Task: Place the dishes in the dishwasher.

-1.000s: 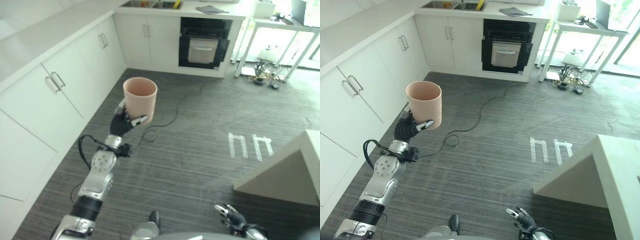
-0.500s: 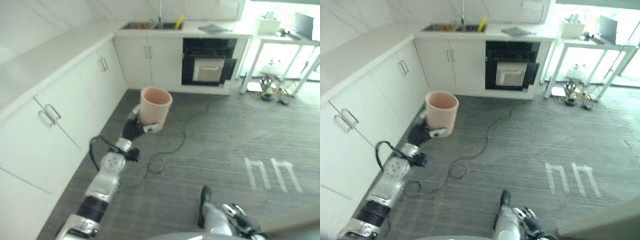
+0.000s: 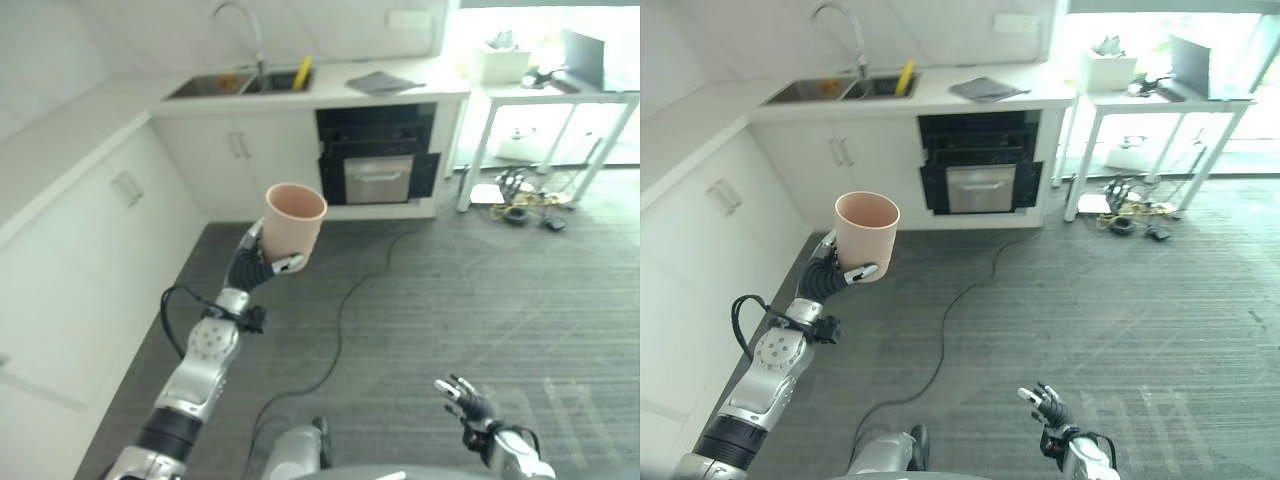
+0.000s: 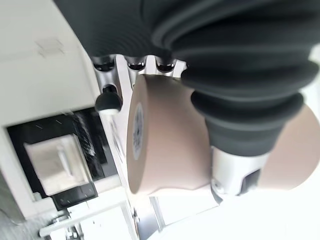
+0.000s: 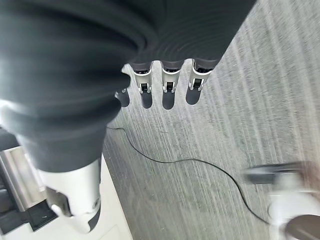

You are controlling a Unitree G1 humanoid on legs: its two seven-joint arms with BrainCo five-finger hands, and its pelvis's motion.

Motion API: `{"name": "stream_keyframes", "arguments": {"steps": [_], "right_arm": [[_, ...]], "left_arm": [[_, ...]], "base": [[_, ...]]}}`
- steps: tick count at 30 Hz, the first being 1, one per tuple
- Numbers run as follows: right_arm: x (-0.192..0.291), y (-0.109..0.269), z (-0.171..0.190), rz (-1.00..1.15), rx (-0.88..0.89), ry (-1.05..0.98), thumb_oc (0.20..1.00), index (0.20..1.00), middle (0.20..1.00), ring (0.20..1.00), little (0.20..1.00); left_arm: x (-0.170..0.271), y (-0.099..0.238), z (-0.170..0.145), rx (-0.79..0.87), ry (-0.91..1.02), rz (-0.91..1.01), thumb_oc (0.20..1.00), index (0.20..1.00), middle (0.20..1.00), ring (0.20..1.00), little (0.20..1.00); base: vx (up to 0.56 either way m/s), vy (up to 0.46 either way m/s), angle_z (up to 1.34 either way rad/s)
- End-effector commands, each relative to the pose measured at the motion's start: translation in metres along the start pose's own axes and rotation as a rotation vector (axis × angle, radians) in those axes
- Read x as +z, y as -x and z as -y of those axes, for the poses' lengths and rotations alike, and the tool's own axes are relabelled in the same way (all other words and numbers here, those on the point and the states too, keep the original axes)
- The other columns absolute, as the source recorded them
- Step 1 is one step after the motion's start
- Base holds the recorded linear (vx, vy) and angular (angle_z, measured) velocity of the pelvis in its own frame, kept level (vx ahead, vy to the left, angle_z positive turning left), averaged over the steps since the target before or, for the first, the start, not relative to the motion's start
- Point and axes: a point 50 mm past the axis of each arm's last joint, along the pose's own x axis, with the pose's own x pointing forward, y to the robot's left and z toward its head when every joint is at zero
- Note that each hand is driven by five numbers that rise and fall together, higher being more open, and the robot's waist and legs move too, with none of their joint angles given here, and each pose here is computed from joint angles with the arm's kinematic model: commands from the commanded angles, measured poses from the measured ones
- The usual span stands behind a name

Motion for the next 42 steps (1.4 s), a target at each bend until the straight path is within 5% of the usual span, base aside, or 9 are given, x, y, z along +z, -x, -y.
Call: {"name": "stream_keyframes", "arguments": {"steps": [1,14,42], "right_arm": [[0.004,0.0,-0.002,0.046,0.011,0.008,1.0,1.0,1.0,1.0,1.0],[-0.015,0.005,-0.012,0.035,-0.04,-0.063,1.0,1.0,1.0,1.0,1.0],[-0.002,0.003,0.004,0.025,-0.004,-0.001,1.0,1.0,1.0,1.0,1.0]], "left_arm": [[0.035,-0.006,-0.008,0.023,0.002,0.198,0.2,0.2,0.2,0.2,0.2],[0.04,-0.025,-0.002,-0.028,-0.041,0.206,0.2,0.2,0.2,0.2,0.2],[0.042,-0.015,-0.006,0.039,-0.028,0.221,0.2,0.2,0.2,0.2,0.2]], "base": [[0.44,0.185,-0.79],[0.35,0.241,0.03],[0.12,-0.174,0.08]]}}
